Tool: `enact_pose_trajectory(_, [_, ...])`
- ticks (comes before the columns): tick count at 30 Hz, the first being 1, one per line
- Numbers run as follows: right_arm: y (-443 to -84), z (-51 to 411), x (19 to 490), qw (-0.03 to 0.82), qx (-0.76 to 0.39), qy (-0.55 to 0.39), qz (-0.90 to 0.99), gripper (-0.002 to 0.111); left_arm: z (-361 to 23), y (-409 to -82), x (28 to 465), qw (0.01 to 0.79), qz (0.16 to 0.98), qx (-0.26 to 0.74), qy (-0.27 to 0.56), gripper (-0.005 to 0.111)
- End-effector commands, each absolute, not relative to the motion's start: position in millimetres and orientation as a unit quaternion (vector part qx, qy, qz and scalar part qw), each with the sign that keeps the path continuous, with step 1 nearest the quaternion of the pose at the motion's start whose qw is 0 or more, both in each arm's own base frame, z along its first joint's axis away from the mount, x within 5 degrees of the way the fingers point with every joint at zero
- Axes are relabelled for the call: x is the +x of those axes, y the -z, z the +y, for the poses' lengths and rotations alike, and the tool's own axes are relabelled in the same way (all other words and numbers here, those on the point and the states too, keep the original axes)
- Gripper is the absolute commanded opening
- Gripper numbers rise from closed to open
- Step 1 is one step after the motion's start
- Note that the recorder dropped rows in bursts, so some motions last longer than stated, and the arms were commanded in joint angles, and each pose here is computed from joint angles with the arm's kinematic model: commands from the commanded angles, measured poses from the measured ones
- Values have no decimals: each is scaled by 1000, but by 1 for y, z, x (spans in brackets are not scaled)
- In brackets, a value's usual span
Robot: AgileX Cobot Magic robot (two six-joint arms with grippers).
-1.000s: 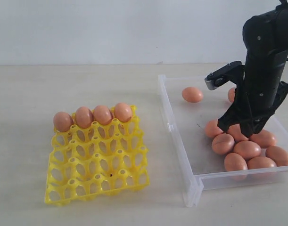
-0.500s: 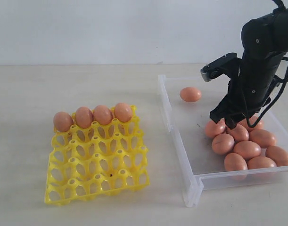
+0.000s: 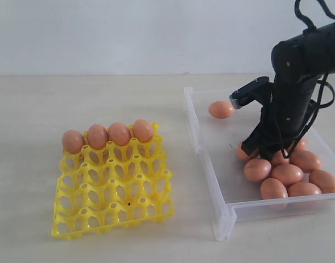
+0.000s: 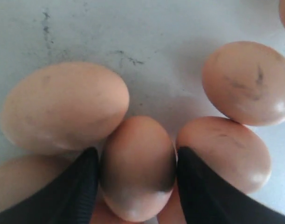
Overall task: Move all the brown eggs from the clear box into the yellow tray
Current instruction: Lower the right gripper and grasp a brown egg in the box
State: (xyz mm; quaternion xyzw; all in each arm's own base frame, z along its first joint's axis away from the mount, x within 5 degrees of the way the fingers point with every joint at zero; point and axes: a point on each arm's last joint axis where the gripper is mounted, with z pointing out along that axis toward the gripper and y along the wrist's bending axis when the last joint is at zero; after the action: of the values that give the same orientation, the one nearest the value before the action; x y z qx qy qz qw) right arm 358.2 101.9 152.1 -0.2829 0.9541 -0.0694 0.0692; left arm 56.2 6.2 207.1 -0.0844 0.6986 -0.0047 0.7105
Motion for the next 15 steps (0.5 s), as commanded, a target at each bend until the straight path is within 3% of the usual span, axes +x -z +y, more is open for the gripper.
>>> enact_pose_trajectory(1, [-144, 101, 362, 68, -288, 70, 952, 46, 6, -206, 56, 711, 698, -90, 12, 4])
enact_pose_trajectory(15, [-121, 103, 365, 55, -303, 69, 949, 46, 6, -206, 56, 711, 698, -90, 12, 4])
